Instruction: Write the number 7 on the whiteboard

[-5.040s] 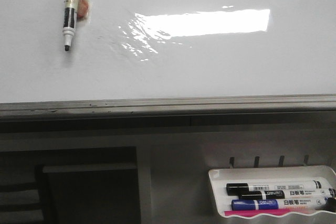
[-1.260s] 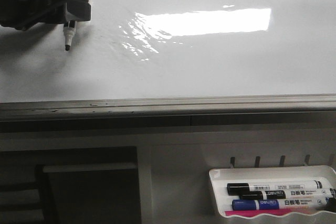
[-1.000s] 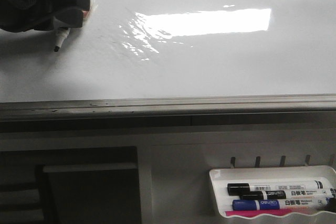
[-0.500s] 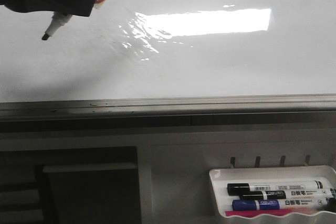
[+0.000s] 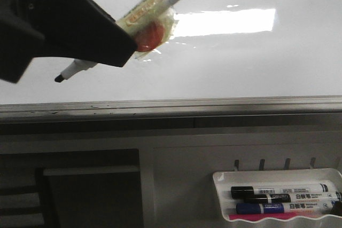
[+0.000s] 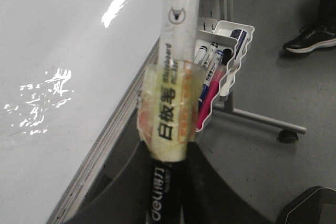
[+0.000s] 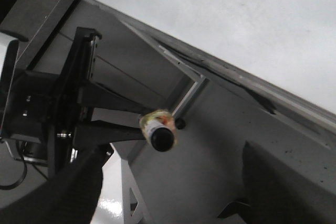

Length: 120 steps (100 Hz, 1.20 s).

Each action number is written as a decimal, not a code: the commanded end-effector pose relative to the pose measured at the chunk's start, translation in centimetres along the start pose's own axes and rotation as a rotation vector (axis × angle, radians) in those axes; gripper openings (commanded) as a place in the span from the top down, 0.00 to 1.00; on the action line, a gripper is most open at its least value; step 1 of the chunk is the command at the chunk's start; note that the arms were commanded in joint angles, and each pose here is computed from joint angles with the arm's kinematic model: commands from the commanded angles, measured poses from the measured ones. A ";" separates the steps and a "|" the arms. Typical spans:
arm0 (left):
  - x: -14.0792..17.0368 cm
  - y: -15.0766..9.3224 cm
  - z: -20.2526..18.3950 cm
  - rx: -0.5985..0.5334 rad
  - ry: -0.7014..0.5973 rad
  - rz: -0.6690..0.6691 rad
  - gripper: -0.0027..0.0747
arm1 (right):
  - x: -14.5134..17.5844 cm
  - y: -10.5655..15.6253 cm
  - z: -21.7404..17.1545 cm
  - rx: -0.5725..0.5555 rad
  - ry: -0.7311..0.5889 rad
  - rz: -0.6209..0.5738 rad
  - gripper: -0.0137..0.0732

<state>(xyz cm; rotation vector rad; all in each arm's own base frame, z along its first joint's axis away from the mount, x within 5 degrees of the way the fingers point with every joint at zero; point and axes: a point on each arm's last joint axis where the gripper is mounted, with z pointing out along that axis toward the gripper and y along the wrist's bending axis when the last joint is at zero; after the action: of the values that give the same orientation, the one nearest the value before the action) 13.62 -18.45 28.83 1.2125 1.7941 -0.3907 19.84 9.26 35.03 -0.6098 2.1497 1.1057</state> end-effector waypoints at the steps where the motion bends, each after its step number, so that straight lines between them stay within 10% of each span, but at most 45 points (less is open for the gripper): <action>1: -2.2 0.3 -0.5 -0.013 -0.078 0.024 0.99 | -1.4 1.3 0.5 -0.071 -0.013 -0.043 0.28; 39: -3.5 0.7 -0.7 -0.027 -0.088 0.052 0.99 | -2.3 1.0 3.9 -0.126 0.111 -0.068 0.30; 80: -3.6 0.7 -0.7 -0.030 -0.093 0.055 0.99 | -2.5 0.7 4.9 -0.139 0.110 -0.125 0.93; 102: -3.6 0.7 -0.7 -0.030 -0.093 0.055 0.98 | -2.5 0.8 4.9 -0.147 0.104 -0.133 0.92; 120: -3.7 0.8 -1.0 -0.030 -0.103 0.048 0.59 | -2.6 0.7 4.9 -0.140 0.098 -0.135 0.92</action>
<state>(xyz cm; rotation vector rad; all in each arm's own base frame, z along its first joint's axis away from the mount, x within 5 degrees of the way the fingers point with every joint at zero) 14.34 -19.29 30.23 1.2646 1.7722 -0.3341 22.86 13.78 33.16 -0.9043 2.1861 1.1521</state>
